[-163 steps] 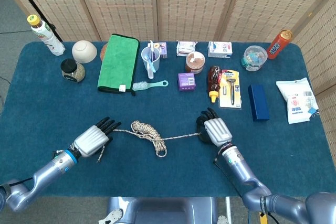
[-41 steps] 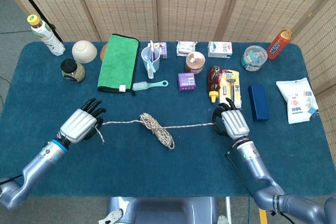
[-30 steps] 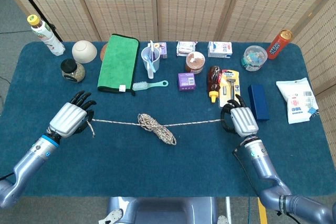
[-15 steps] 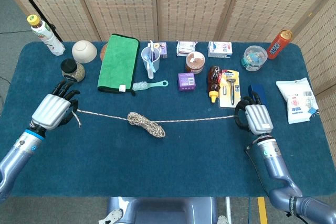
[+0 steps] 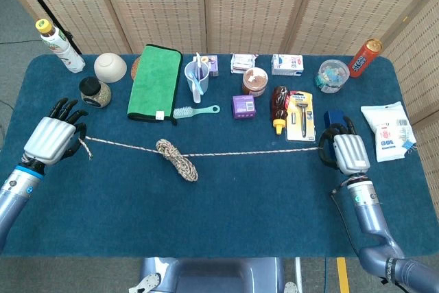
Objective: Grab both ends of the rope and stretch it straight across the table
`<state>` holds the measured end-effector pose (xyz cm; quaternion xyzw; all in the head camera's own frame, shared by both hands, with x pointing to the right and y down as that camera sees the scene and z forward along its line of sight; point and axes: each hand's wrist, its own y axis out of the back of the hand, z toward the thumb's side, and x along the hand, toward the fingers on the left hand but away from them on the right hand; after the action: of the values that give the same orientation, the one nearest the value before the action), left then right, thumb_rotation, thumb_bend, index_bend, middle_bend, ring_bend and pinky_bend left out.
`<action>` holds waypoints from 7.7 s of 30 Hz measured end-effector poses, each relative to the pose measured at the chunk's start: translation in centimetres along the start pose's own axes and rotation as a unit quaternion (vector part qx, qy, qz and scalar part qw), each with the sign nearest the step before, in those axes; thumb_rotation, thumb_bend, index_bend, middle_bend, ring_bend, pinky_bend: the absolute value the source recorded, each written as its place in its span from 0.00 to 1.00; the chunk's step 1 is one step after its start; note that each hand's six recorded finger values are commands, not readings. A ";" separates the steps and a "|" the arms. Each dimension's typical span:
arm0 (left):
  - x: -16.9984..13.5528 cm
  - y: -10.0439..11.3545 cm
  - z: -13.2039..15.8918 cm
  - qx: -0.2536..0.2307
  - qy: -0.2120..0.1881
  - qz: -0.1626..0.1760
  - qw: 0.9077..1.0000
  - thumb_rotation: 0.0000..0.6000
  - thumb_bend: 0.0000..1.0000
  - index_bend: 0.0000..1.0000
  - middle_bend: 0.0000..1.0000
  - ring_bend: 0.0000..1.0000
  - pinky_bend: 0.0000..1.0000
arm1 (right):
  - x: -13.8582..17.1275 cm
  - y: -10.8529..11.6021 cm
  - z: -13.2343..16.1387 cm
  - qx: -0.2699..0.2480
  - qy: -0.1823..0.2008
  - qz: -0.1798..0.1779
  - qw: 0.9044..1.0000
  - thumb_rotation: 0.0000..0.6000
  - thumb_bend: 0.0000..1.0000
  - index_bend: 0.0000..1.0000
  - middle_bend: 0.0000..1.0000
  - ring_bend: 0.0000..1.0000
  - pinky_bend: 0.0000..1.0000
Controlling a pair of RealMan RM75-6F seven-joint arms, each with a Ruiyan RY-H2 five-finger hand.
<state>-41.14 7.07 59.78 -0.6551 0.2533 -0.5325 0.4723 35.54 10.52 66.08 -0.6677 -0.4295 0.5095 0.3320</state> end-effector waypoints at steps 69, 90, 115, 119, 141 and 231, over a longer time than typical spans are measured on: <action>-1.8 2.4 -8.0 0.052 0.106 0.010 0.993 1.00 0.44 0.81 0.26 0.04 0.00 | 2.3 5.9 -8.9 0.047 -0.098 -0.062 0.992 1.00 0.44 0.82 0.44 0.25 0.00; -1.8 2.5 -11.3 0.052 0.161 0.011 0.986 1.00 0.44 0.81 0.26 0.04 0.00 | 2.8 6.8 -9.8 0.055 -0.111 -0.070 0.990 1.00 0.44 0.82 0.45 0.26 0.00; 0.6 2.9 -1.1 -0.009 0.033 0.030 0.999 1.00 0.44 0.81 0.26 0.04 0.00 | 2.2 5.1 -3.6 -0.021 -0.037 -0.037 0.998 1.00 0.44 0.82 0.45 0.26 0.00; 0.8 3.1 0.4 -0.022 0.017 0.032 0.999 1.00 0.44 0.81 0.26 0.04 0.00 | 2.0 5.0 -2.9 -0.029 -0.029 -0.032 0.999 1.00 0.44 0.82 0.45 0.26 0.00; 2.6 2.8 10.2 -0.082 -0.083 0.032 0.993 1.00 0.44 0.80 0.26 0.04 0.00 | 2.3 2.5 2.8 -0.055 0.036 0.029 0.997 1.00 0.44 0.81 0.45 0.26 0.00; -12.7 0.8 -1.0 -0.108 0.157 0.003 0.982 0.84 0.14 0.00 0.00 0.00 0.00 | 9.1 6.8 -4.1 0.007 -0.088 -0.011 0.996 1.00 0.00 0.11 0.02 0.00 0.00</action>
<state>-45.85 17.00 53.25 -0.6099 0.3816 -0.5970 0.3549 42.13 16.03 57.58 -0.6127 -0.4610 0.5658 0.3032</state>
